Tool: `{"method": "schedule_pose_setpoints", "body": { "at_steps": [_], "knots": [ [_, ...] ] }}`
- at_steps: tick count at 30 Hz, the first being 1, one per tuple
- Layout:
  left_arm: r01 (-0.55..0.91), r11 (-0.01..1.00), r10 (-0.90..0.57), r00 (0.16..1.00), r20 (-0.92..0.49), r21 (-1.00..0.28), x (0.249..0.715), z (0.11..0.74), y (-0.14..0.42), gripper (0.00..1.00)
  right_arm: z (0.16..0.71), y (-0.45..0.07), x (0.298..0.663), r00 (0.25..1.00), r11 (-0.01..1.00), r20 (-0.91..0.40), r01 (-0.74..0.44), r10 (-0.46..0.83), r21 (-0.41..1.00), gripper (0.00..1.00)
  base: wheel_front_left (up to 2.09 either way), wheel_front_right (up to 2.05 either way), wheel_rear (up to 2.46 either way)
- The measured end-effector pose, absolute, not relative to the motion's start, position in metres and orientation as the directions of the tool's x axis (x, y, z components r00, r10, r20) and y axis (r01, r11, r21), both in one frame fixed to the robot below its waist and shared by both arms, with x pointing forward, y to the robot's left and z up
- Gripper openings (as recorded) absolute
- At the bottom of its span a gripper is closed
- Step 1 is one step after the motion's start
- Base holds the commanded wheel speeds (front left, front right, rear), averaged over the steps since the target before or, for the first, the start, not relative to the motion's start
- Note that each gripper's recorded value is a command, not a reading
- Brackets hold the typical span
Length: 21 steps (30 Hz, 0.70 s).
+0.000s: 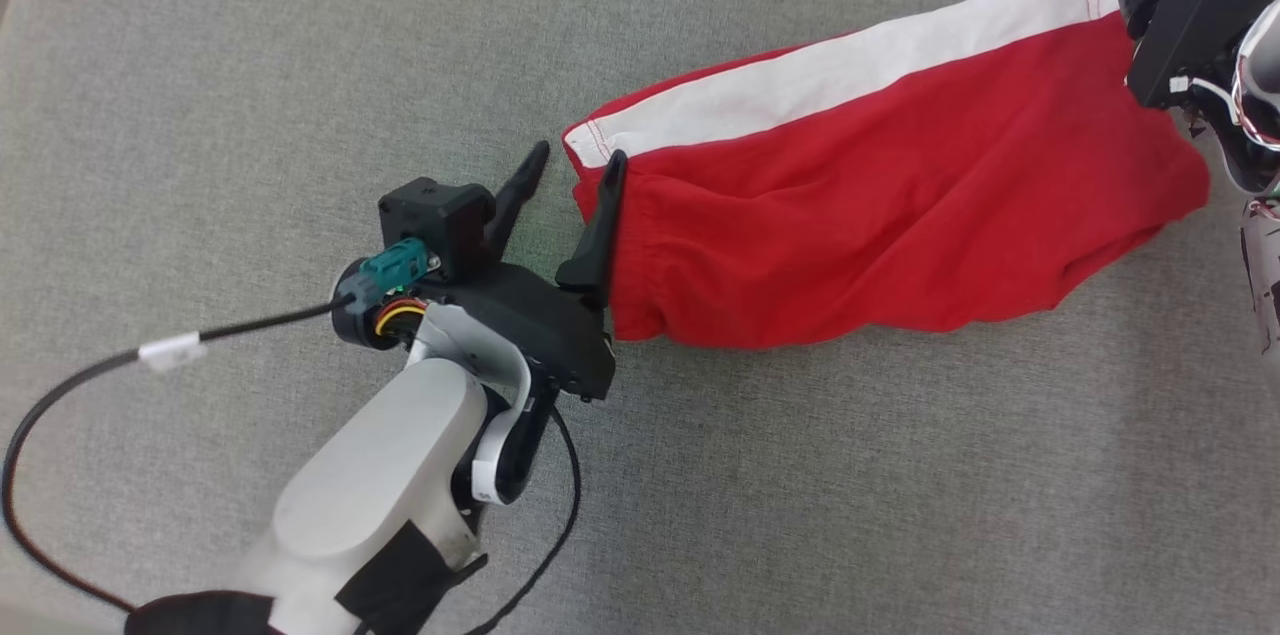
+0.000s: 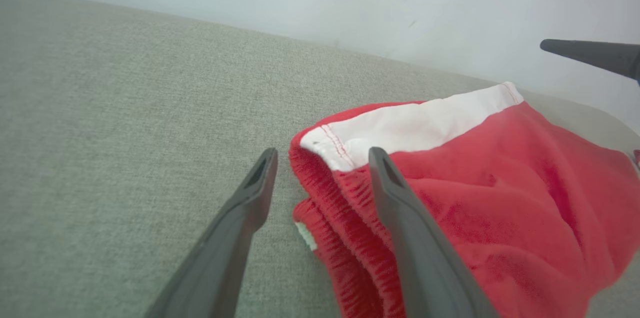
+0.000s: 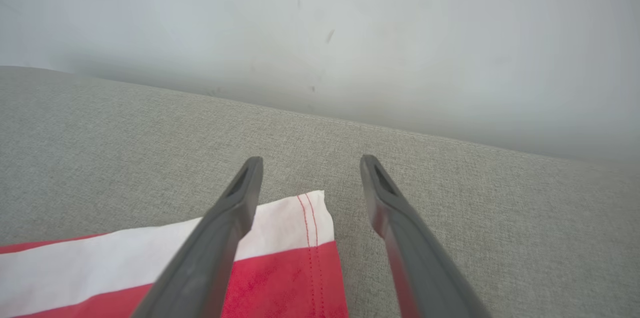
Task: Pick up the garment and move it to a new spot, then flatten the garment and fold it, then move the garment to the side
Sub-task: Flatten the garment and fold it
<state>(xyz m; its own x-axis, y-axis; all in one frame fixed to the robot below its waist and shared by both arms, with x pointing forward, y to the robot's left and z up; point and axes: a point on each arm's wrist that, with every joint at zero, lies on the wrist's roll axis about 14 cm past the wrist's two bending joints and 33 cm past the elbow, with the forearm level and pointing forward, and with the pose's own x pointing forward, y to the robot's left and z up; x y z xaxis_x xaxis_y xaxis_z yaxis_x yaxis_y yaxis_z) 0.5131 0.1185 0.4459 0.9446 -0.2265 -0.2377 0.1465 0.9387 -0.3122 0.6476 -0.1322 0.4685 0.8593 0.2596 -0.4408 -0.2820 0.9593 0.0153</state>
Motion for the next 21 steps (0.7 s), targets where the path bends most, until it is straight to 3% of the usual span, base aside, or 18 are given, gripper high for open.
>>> {"method": "schedule_pose_setpoints", "body": {
  "at_steps": [10,21],
  "knots": [
    [0.132,0.973,-0.151,0.984,-0.092,-0.188,0.483,0.474,0.153,1.0,0.453,-0.163,0.606,0.745,0.975,-0.639,-0.217,0.19,0.037,1.0,0.0,0.0,0.0],
    [0.043,0.983,-0.054,0.997,-0.058,-0.177,0.434,0.48,0.182,1.0,0.435,-0.17,0.579,0.711,0.987,-0.686,-0.14,0.156,0.079,1.0,0.0,0.0,0.0]
  ]
}}
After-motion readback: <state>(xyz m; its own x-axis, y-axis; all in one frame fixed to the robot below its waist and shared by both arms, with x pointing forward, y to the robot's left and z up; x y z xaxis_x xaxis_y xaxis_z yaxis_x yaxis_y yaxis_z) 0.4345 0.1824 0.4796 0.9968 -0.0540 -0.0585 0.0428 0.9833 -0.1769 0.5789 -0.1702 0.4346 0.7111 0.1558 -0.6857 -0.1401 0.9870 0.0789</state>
